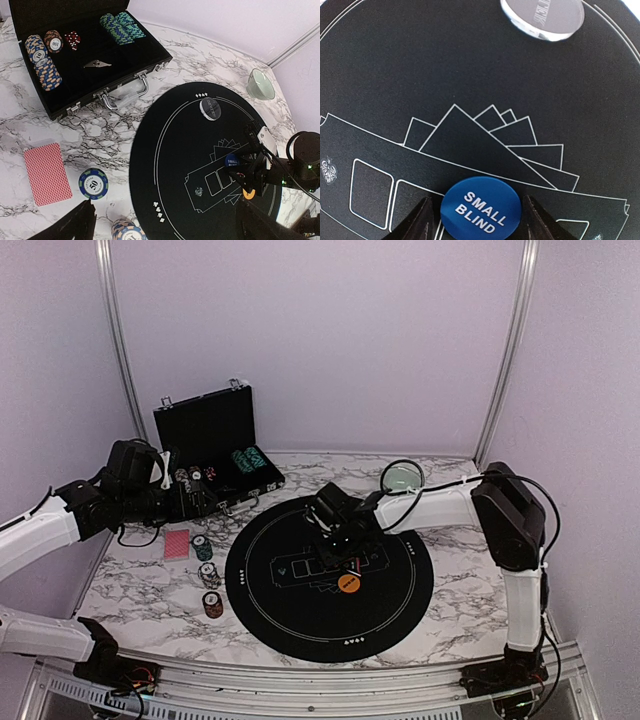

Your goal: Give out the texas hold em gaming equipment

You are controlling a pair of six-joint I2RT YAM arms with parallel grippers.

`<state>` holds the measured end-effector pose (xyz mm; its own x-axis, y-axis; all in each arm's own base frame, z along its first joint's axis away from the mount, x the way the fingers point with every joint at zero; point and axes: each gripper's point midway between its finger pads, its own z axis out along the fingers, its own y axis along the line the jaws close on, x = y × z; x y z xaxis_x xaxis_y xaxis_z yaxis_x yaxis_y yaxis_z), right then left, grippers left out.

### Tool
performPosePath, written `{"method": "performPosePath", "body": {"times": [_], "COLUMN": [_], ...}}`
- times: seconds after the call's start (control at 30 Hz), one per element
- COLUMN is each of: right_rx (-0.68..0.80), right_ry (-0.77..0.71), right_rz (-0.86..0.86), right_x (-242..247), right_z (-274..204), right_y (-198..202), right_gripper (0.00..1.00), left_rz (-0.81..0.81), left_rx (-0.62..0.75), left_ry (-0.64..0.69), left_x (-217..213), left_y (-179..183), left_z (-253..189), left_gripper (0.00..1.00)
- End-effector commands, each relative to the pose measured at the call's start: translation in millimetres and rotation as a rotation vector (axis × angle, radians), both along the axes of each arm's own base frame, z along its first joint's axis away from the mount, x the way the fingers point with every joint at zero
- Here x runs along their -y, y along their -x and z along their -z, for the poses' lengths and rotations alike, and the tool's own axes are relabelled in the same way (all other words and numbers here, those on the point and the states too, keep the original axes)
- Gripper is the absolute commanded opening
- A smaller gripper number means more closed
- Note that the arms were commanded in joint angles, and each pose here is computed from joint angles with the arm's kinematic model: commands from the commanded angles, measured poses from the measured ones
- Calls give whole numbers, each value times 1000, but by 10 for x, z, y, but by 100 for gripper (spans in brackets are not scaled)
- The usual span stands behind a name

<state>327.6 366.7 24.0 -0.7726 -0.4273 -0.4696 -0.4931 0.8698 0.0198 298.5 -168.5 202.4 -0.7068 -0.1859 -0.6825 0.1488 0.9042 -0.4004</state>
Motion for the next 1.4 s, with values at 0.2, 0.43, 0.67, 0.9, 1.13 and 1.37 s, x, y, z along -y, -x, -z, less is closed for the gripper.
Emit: {"method": "performPosePath", "body": {"times": [0.2,0.43,0.67,0.9,1.13,1.37], "right_rx": [-27,-23,-29,-34,-43,-49], "right_ry": [96,113,131,143,153,157], "right_rz": [55,119,201,268,314,342], "right_x": [362,662,1079,1423,1679,1847], "right_z": [189,214,255,275,301,304], "right_y": [73,-46,-109,-61,-19,24], "right_gripper": [51,51,51,51,51,52], "left_rz": [-5,-6,-4,19,19,20], "left_rx": [-5,-8,-10,-23,-29,-28], "left_ry": [4,2,-1,15,22,25], "left_x": [-9,-3,17,77,88,89], "left_y": [-7,-20,-53,-54,-54,-49], "left_z": [-10,-3,-3,14,30,26], "left_gripper": [99,99,99,99,99,99]}}
